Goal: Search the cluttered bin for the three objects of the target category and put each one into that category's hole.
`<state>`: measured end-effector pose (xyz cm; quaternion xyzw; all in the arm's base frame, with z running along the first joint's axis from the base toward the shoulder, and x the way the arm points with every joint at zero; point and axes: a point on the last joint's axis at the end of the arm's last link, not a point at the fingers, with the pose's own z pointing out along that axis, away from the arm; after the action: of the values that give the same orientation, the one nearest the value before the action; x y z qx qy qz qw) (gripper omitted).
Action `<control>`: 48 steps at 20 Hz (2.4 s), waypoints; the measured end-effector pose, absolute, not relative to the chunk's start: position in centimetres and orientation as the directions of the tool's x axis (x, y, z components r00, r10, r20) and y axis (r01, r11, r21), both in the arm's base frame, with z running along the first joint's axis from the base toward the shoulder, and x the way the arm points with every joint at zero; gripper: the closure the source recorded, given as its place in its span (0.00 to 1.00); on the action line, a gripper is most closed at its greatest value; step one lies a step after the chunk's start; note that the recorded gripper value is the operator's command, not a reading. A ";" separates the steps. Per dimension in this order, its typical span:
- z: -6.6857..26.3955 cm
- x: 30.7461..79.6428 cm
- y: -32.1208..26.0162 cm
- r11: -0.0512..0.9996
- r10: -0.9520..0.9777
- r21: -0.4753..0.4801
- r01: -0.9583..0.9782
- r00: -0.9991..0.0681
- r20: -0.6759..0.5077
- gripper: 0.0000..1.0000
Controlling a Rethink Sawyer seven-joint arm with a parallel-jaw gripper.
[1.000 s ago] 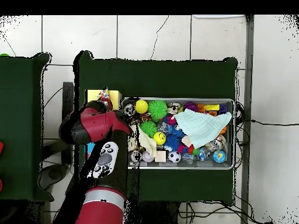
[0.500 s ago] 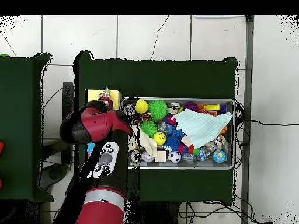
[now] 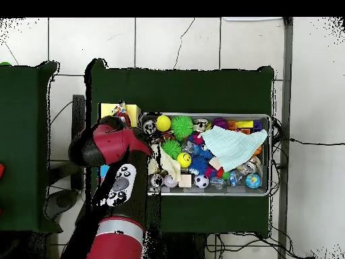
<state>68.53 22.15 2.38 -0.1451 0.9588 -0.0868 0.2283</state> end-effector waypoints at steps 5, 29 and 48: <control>2.4 68.5 22.1 0.943 -0.317 -0.232 -0.238 -0.855 -0.411 1.00; 2.4 68.6 22.2 0.949 -0.301 -0.211 -0.232 -0.866 -0.400 0.00; 4.3 69.1 21.1 0.977 -0.203 -0.107 -0.183 -0.950 -0.237 0.00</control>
<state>69.06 21.11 4.28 -0.0978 0.9865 -0.0417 0.1242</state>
